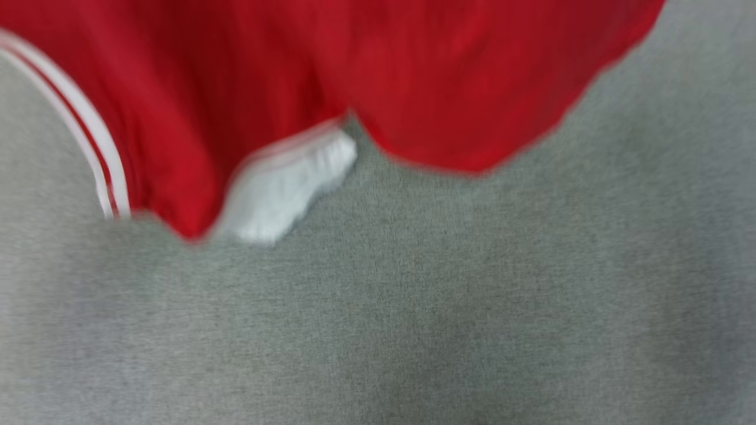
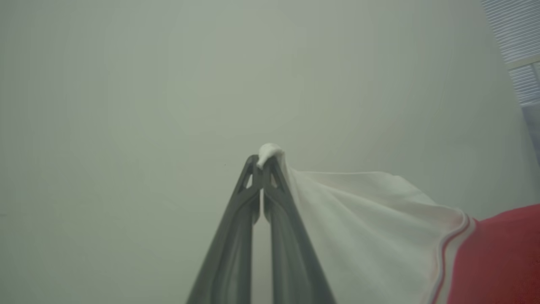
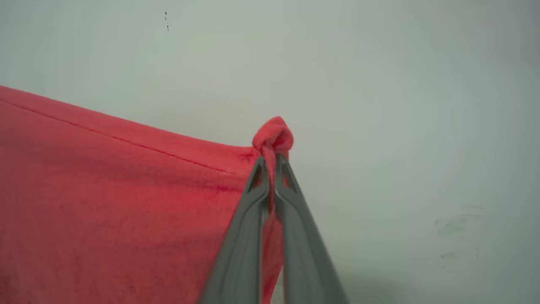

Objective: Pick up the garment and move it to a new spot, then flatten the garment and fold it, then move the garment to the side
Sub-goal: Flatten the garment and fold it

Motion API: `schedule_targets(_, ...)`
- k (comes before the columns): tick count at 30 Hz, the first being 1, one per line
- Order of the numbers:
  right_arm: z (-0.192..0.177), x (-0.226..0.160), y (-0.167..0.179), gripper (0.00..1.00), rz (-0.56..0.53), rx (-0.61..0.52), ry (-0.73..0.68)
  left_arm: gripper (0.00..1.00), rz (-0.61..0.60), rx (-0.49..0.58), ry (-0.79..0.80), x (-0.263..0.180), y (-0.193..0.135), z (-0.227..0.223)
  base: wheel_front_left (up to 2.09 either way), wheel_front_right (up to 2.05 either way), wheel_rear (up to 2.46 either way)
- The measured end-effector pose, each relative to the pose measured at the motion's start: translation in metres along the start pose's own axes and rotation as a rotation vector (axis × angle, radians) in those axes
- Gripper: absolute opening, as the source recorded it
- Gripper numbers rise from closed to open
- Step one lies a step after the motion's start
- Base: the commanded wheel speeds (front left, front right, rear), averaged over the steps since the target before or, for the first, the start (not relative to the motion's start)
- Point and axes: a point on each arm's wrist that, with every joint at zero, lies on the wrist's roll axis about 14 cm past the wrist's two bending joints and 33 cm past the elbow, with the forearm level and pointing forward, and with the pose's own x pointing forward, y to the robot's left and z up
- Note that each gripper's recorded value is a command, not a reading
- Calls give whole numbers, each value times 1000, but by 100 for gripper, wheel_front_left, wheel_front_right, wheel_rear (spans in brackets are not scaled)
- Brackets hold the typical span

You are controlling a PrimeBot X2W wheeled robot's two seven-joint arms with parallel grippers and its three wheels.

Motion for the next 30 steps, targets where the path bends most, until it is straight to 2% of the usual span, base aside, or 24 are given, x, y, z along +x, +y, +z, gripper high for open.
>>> schedule_targets(9,-35,85,-35,0,-110,-40,-83,0,86,39,0,60,39,-77,0,0,0)
schedule_targets(16,-74,129,-50,0,-171,-71,-101,0,113,28,10,77,46,-136,0,0,0)
schedule_targets(20,-114,140,-43,0,-167,-28,-64,0,105,11,79,64,41,-177,0,0,0)
schedule_targets(23,-144,140,-34,0,-158,11,-33,0,108,-27,161,39,33,-216,0,0,0)
schedule_targets(26,-189,127,-25,0,-153,64,55,0,101,-73,255,6,19,-251,0,0,0)
schedule_targets(30,-223,106,-20,0,-155,101,126,0,65,-100,376,-42,-7,-282,0,0,0)
